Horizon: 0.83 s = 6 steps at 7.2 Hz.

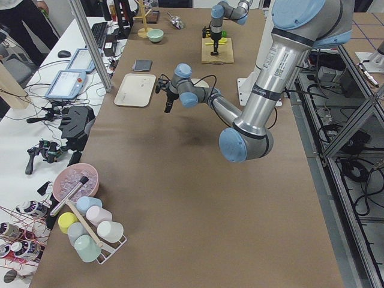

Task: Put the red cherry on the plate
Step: 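Lower the right gripper onto the dark cherries and close on them, then lift the cherries with the right gripper and carry them over the white plate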

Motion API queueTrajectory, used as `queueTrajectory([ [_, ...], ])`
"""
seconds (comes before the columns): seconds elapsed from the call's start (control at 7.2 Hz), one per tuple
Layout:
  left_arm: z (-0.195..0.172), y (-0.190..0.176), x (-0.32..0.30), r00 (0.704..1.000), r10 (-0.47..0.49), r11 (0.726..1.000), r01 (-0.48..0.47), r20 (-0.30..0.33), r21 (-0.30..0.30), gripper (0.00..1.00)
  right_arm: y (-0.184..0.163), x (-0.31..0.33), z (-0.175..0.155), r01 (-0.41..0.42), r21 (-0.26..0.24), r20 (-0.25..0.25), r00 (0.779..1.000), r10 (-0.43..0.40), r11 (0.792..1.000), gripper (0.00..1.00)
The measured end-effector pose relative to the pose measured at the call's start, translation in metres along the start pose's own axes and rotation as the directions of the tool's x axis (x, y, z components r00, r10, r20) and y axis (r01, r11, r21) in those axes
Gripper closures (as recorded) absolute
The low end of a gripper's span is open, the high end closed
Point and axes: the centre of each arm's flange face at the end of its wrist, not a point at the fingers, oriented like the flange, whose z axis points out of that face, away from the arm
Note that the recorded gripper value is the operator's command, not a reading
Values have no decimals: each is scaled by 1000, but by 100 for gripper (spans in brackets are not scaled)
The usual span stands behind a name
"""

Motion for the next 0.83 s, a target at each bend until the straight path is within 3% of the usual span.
queueTrajectory([
  [0.28,0,0,1,1000,0,1000,0,-1,1,2,-4,4,-2,-11,5,-3,1000,11,1000,97],
  [0.56,0,0,1,1000,0,1000,0,-1,2,2,-8,3,-10,-18,15,10,1000,18,1000,96],
  [0.83,0,0,1,1000,0,1000,0,-1,2,2,-19,-5,-39,-33,47,58,998,30,998,96],
])
